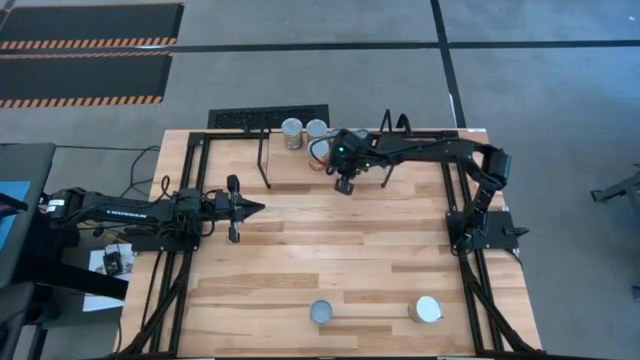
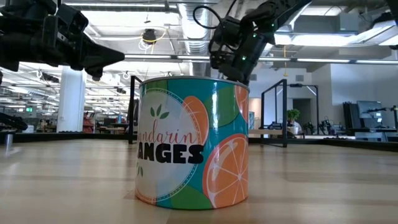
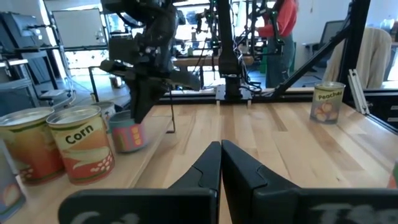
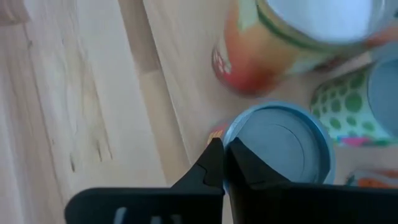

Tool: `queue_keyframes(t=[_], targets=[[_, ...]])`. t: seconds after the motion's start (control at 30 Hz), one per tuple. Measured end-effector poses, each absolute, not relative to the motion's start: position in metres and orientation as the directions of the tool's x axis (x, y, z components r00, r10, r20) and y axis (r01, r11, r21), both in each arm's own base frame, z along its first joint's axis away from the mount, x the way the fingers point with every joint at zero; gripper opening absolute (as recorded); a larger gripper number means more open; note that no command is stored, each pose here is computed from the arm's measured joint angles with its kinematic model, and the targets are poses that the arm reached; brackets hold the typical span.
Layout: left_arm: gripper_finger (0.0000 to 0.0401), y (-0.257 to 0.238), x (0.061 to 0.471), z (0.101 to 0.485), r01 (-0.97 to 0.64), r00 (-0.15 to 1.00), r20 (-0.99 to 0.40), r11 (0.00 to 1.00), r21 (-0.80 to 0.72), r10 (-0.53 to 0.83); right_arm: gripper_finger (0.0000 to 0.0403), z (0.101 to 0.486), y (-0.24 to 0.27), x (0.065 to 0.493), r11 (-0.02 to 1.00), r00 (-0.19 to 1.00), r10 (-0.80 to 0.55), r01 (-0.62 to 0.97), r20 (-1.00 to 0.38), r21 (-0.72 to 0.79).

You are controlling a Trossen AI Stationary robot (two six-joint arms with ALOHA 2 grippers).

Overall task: Pick and place cans onto a shelf
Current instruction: Put the canned mix vegetables on the shelf

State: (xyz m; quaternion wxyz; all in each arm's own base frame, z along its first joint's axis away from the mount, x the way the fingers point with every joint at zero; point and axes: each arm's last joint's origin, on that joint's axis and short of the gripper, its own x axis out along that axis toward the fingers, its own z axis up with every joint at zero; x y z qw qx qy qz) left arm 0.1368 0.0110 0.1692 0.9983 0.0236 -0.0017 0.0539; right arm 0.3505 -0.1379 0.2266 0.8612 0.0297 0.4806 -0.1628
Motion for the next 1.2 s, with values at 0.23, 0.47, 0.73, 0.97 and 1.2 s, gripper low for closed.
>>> queue_keyframes(t=[0.23,0.47,0.73,0.97,1.2], targets=[[0.0000,0.0111,0.1369,0.1689,-0.111,0.994,0.003,0.993,0.047,0.111,0.0014,0.2286,-0.1438,0.3498,0.943,0.501,-0.268,0.312,-0.823,-0.117],[0.0000,0.0111,0.1368,0.1688,-0.111,0.994,0.002,0.993,0.047,0.111,0.0016,0.2295,-0.1459,0.3503,0.943,0.511,-0.275,0.309,-0.815,-0.124],[0.0000,0.0111,0.1369,0.1690,-0.110,0.994,0.004,0.993,0.041,0.110,0.0015,0.2301,-0.1460,0.3510,0.944,0.518,-0.278,0.304,-0.809,-0.129],[0.0000,0.0111,0.1369,0.1691,-0.110,0.994,0.004,0.993,0.041,0.110,0.0014,0.2300,-0.1460,0.3509,0.943,0.517,-0.278,0.307,-0.810,-0.127],[0.0000,0.0110,0.1369,0.1692,-0.109,0.994,0.006,0.993,0.041,0.109,0.0014,0.2302,-0.1469,0.3507,0.942,0.517,-0.282,0.310,-0.808,-0.130]])
